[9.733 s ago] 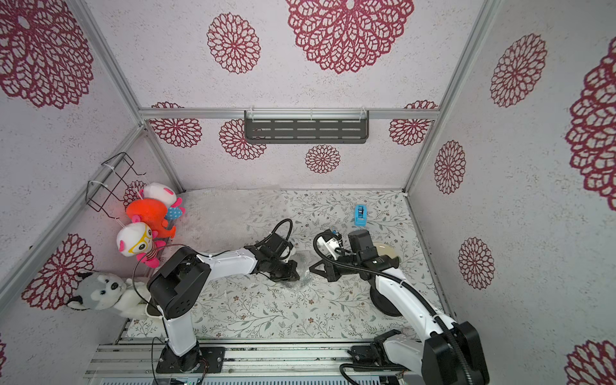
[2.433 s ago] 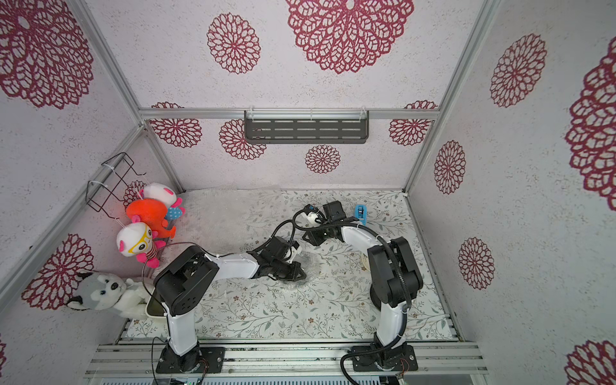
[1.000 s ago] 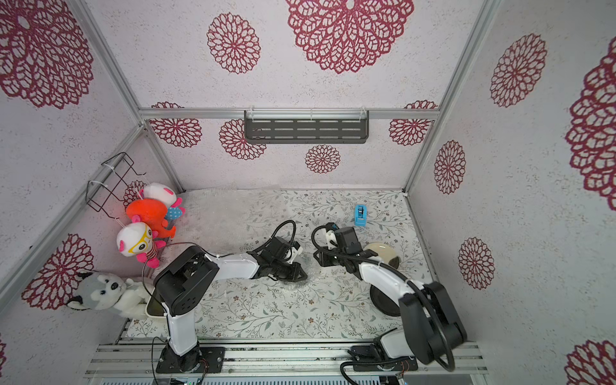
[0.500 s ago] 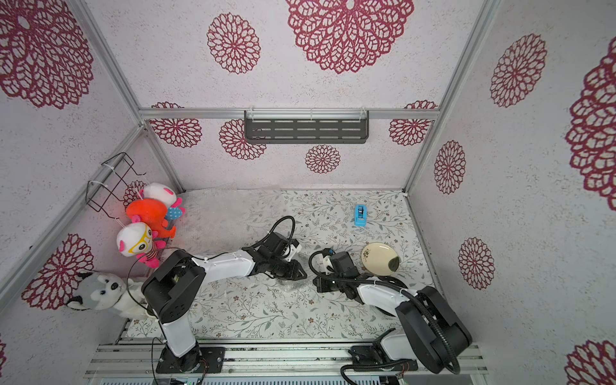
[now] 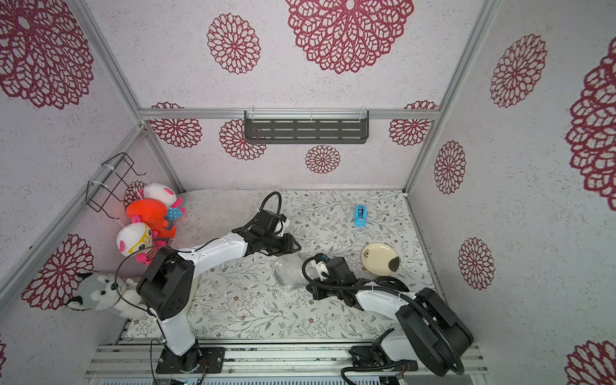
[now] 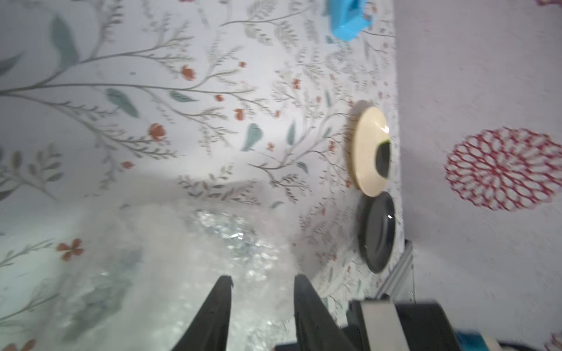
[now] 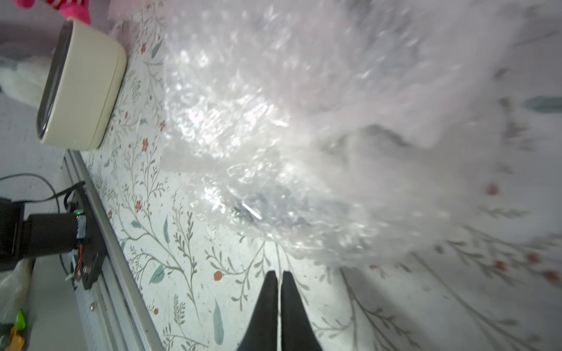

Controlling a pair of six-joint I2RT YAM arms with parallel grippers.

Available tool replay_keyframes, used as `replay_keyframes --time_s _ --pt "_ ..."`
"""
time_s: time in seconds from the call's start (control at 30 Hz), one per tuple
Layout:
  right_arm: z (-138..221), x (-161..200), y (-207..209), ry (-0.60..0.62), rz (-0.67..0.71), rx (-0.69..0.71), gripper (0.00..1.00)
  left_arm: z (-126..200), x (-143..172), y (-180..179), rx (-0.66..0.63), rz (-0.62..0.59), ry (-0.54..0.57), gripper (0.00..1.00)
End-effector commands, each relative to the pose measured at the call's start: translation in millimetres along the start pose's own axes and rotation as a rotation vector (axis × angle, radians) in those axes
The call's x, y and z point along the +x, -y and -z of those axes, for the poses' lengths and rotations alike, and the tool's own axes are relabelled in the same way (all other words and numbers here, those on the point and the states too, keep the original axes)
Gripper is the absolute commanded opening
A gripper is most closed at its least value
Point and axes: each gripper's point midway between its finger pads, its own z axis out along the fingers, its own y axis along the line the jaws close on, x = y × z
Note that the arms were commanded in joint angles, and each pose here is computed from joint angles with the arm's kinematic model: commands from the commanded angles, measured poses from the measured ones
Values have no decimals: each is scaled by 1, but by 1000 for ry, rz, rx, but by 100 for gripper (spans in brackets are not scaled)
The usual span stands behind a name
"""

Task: Wrap dinner plates in bubble wrap
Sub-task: Stick the tape on the bubble wrap, then move the bubble wrap to the center of the board.

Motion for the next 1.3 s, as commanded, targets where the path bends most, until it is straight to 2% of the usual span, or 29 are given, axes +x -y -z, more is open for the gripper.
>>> replay_keyframes --time_s 0.0,0.1,0.17,0.27,0.43,0.53,0.63,0.67,0.77,0.87,0.93,1.03,1.13,1.2,1.23,1.27 --pt "-11 -4 -32 10 133 -129 9 -7 10 -40 -133 124 -28 37" --pt "-28 2 1 -60 158 65 7 -13 21 -52 -161 143 -56 35" --pt "-35 2 17 -69 183 143 7 -15 28 -57 -166 154 -71 35" --pt "-35 -12 34 0 164 240 6 -18 40 -62 -166 165 -91 33" --pt "-13 -39 52 161 147 392 6 -23 51 -62 -175 141 -114 33" --pt "-17 -27 24 81 284 219 9 -23 49 -61 -179 133 -116 33" --pt "1 -12 16 52 266 159 14 -21 49 -62 -191 131 -116 33" --pt "11 -13 21 70 196 160 18 -21 50 -63 -193 133 -117 33" --pt "36 -31 27 158 -86 93 38 -20 49 -60 -185 135 -118 33" --pt "38 -57 22 190 -339 47 45 -19 49 -57 -181 133 -121 33" --pt "29 -67 15 145 -446 12 49 -19 49 -56 -180 134 -121 34" --pt "17 -69 22 70 -625 64 58 -20 51 -57 -181 140 -123 33" --pt "7 -71 19 74 -756 16 63 -21 52 -57 -175 142 -125 34" --pt "-1 -66 28 85 -829 40 76 -22 52 -55 -165 140 -128 34" --pt "-6 -61 34 79 -841 80 94 -23 54 -55 -163 141 -133 34" --pt "-11 -55 40 66 -842 120 99 -24 55 -54 -159 140 -136 34"
